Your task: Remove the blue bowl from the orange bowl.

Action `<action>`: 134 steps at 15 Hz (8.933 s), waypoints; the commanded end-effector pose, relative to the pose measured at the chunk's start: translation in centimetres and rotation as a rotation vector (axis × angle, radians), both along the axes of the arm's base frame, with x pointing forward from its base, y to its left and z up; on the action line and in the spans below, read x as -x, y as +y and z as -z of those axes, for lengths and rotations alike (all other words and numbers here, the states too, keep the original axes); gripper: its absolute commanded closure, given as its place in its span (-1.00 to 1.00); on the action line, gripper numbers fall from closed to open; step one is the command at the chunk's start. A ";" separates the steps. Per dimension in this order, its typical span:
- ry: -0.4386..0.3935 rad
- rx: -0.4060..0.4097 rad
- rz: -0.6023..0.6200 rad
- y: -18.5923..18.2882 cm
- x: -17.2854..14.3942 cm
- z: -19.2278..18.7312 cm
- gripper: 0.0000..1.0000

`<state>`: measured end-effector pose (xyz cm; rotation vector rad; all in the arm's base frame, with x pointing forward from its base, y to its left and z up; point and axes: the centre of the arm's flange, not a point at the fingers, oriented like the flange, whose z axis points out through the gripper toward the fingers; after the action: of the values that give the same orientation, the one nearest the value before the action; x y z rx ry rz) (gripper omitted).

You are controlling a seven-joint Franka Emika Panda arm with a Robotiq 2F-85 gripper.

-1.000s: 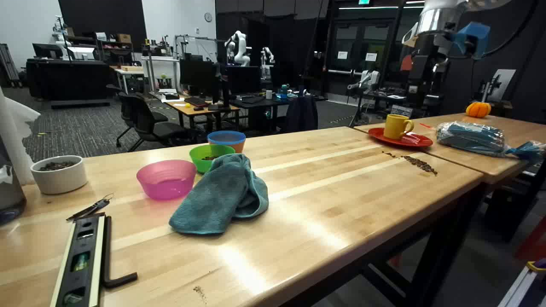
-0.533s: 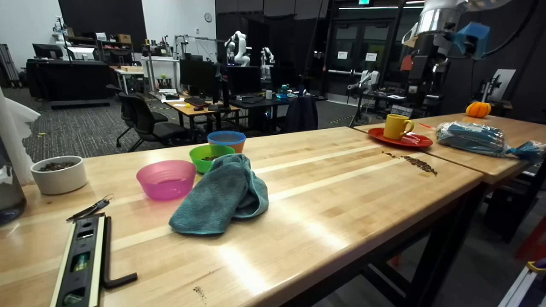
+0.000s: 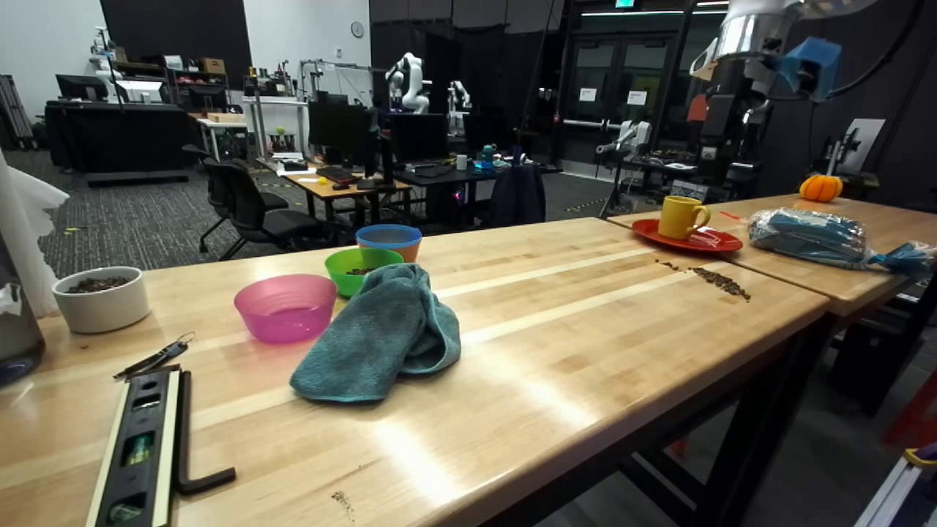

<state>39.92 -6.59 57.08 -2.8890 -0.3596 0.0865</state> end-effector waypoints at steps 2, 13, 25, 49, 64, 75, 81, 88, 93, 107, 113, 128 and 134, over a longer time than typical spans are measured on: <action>0.000 0.000 0.000 0.0 0.0 0.0 -1.00; -0.001 -0.039 0.077 0.9 -5.2 0.7 -1.00; 0.016 -0.031 0.036 11.8 -12.4 0.4 -1.00; 0.059 -0.015 0.188 30.1 -27.8 2.6 -1.00; 0.107 -0.027 0.408 28.8 -34.2 8.6 -1.00; 0.017 -0.059 0.456 31.7 -34.8 10.4 -1.00; 0.013 -0.059 0.455 32.5 -35.1 11.6 -1.00; 0.023 -0.053 0.453 32.6 -35.3 12.5 -1.00; 0.028 -0.050 0.453 32.4 -35.4 12.8 -1.00; 0.028 -0.047 0.452 32.2 -35.2 12.9 0.05; 0.028 -0.043 0.460 31.7 -35.0 12.9 0.98; 0.051 -0.068 0.466 31.4 -34.0 8.9 0.99; 0.127 0.013 0.483 29.8 -31.7 7.1 0.99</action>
<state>72.46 23.87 47.79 -2.8452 0.3166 0.1419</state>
